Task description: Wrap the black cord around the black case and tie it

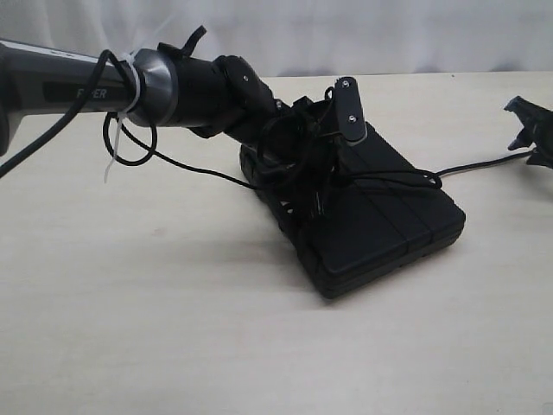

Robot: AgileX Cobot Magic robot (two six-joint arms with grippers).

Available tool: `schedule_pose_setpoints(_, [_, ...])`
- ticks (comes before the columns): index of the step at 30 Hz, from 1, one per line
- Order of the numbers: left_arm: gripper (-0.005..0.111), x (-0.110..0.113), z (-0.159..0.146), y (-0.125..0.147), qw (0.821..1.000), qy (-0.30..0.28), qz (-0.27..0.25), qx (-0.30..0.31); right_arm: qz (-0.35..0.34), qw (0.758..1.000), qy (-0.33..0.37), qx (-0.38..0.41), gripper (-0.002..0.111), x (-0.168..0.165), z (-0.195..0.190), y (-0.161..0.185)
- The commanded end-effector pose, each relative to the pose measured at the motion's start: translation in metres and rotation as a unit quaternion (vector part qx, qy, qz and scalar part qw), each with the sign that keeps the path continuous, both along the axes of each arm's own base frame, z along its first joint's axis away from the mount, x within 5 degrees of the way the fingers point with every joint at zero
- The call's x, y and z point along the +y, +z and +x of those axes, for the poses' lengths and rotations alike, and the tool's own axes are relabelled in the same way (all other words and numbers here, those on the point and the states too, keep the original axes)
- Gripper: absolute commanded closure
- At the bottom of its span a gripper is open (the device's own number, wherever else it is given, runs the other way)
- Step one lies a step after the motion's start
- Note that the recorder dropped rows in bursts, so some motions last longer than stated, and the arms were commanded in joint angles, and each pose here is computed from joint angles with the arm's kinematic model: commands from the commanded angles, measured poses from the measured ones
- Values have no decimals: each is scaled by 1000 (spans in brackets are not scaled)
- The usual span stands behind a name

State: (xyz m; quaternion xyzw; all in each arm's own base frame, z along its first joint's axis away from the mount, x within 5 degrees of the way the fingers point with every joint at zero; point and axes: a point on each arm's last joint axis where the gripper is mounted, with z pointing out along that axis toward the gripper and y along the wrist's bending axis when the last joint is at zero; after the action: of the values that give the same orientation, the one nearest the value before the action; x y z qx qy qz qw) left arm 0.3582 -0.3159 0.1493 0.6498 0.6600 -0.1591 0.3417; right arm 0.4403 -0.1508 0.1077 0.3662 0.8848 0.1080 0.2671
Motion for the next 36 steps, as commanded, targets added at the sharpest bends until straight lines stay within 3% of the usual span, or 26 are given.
schedule_pose_setpoints(1, [107, 0, -1, 6, 1000, -1, -5, -4, 4, 999, 29, 13, 73, 3, 10, -12])
schedule_pose_setpoints(9, [107, 0, -1, 6, 1000, 0, -5, -5, 23, 997, 63, 45, 75, 4, 20, -31])
schedule_pose_setpoints(13, [107, 0, -1, 6, 1000, 0, -5, -5, 5, 992, 118, 52, 105, 6, 19, -34])
schedule_pose_setpoints(21, [107, 0, -1, 6, 1000, 0, -5, -5, -21, 972, 227, 64, 104, 31, 21, -39])
schedule_pose_setpoints(29, [107, 0, 2, 7, 1000, 12, -6, -18, -74, 944, 319, 47, 104, 62, 28, -10])
schedule_pose_setpoints(32, [107, 1, 7, 8, 999, 35, -10, -31, -83, 940, 328, 40, 104, 68, 29, 1])
schedule_pose_setpoints(36, [107, 3, 16, 12, 993, 107, -34, -40, -102, 932, 346, 27, 104, 76, 25, 12])
